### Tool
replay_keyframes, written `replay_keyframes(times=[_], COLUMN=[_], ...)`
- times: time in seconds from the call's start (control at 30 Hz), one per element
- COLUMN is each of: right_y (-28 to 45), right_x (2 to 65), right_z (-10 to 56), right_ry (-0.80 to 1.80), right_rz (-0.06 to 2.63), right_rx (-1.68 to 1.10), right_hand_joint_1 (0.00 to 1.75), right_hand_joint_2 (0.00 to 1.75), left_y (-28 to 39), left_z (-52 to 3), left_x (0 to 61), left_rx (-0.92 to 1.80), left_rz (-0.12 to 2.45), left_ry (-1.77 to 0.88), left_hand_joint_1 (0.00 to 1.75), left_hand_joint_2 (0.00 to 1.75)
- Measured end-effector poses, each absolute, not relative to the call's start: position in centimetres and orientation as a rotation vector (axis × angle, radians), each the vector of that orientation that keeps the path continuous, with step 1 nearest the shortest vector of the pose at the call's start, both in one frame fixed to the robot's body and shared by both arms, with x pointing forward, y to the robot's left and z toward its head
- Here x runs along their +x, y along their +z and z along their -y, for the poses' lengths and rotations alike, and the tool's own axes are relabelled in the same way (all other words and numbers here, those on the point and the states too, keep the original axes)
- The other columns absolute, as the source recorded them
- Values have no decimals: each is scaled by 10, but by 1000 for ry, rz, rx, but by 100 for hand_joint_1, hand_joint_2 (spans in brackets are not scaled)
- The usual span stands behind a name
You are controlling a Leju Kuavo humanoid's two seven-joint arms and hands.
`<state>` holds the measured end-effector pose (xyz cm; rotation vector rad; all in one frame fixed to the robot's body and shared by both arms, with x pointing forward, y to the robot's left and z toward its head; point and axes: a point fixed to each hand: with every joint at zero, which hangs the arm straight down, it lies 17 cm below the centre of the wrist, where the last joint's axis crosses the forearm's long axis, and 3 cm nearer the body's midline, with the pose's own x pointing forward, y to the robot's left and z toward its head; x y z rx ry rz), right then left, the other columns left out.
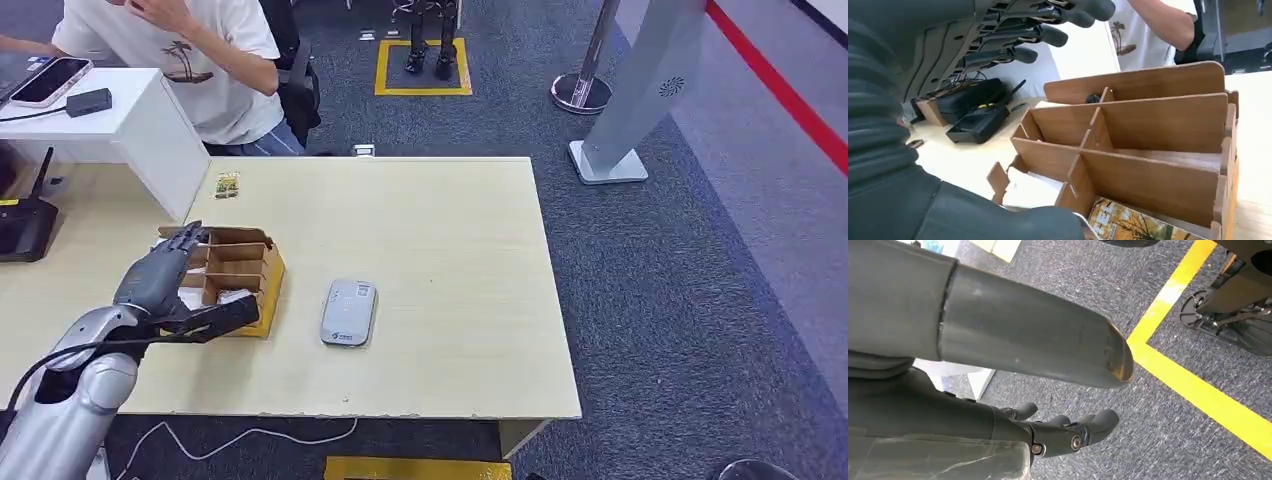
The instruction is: Pass the card to the sensor for recognition and then transmit it.
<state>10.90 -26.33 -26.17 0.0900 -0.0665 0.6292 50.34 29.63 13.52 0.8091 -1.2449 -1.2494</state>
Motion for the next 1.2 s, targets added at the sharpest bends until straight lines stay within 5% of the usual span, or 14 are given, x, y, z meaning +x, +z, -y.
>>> replay_keyframes(times=[1.2], right_y=[-262], right_x=[109], right_z=[263], right_ry=[628], right_rz=[69], right_rx=[91], right_hand_joint_1=[0], right_hand_joint_2=[0], left_y=[149], left_z=[-298], left_x=[514], left_rx=[801], left_rz=[1248], left_ry=[-1258], left_hand_joint_1=[0], left_hand_joint_2=[175])
